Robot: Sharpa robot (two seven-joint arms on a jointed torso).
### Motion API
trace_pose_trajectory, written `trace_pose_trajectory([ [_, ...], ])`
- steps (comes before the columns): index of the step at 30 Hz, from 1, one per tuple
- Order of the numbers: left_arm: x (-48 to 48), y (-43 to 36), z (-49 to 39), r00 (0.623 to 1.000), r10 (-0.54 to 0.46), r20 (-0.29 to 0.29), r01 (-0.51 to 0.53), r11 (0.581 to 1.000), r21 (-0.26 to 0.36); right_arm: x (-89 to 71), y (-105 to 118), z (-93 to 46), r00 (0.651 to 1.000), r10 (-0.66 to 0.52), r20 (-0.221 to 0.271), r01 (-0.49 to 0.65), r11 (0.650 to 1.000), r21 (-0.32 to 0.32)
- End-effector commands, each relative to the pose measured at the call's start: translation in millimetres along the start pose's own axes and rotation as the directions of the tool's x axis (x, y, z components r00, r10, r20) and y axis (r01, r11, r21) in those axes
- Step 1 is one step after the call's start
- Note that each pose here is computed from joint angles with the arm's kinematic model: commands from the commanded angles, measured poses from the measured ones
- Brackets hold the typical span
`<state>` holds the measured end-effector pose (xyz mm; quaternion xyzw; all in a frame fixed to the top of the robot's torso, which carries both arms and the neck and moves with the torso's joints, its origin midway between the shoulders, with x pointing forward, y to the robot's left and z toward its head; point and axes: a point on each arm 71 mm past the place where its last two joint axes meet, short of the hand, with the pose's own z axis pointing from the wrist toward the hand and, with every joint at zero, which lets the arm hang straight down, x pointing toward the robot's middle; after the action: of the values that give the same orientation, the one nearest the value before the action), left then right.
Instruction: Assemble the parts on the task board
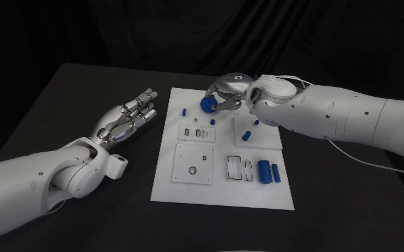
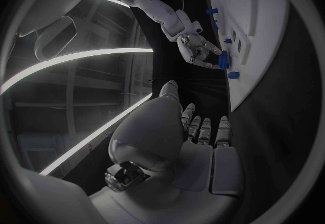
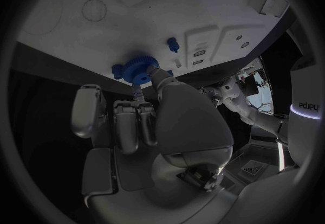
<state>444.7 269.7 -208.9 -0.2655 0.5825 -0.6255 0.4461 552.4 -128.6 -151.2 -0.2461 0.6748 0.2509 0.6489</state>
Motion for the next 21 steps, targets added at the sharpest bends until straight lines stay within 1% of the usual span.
trace_pose_trajectory([
  [1,0.9,-16.3,-0.3,1.000,-0.009,-0.010,0.011,0.975,0.222,5.3,0.0,0.7,0.999,-0.001,-0.042,0.002,1.000,0.017],
  [10,0.8,-15.9,0.1,1.000,-0.009,-0.010,0.011,0.975,0.220,7.9,-1.0,2.2,0.997,0.000,-0.072,0.002,0.999,0.035],
  [21,0.5,-15.7,0.2,1.000,-0.009,-0.010,0.011,0.976,0.219,8.1,-4.8,0.5,0.997,-0.001,-0.074,0.004,0.999,0.048],
])
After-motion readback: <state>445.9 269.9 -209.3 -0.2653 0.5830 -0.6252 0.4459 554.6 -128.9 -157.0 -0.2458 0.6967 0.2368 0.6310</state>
